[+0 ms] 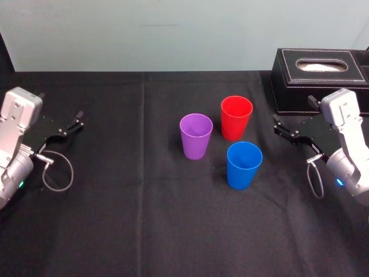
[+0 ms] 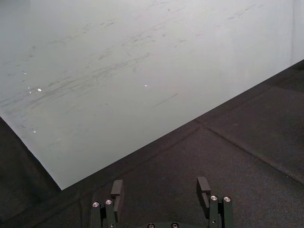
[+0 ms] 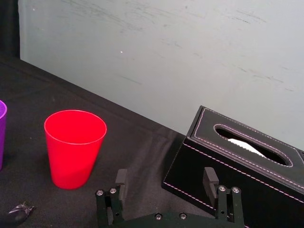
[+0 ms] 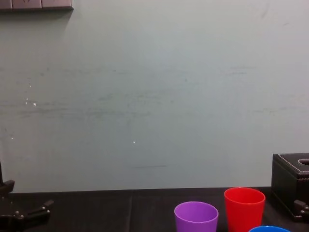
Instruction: Stack the three plastic cups sequentially using one hand.
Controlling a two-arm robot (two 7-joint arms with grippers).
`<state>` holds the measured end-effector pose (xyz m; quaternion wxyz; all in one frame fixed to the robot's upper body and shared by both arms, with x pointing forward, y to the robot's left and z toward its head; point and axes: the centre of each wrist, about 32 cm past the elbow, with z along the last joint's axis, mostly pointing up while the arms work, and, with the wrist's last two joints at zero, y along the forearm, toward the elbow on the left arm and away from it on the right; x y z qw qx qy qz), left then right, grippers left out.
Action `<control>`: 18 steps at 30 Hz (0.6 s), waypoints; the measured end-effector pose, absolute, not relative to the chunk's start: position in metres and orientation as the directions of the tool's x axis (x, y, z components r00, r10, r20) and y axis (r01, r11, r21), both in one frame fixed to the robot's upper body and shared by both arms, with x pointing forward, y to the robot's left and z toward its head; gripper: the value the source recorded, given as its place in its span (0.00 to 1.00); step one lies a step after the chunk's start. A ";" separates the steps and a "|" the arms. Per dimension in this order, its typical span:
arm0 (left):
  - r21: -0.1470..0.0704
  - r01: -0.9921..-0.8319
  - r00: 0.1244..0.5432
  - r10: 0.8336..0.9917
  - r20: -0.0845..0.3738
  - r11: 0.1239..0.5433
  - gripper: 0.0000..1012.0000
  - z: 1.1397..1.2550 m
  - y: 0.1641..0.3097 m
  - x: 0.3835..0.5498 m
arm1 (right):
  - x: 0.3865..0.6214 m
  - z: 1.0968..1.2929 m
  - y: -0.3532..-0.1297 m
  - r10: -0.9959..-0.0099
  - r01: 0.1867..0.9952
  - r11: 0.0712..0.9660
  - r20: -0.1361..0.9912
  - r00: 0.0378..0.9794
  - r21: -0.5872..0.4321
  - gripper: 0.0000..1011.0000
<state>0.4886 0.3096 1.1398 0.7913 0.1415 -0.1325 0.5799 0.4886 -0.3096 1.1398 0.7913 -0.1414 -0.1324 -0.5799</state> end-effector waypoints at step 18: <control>0.070 -0.955 0.292 0.880 0.374 0.287 0.99 1.140 0.310 0.489 | 0.489 1.140 -0.310 -0.880 0.955 0.287 0.374 0.292 -0.070 0.99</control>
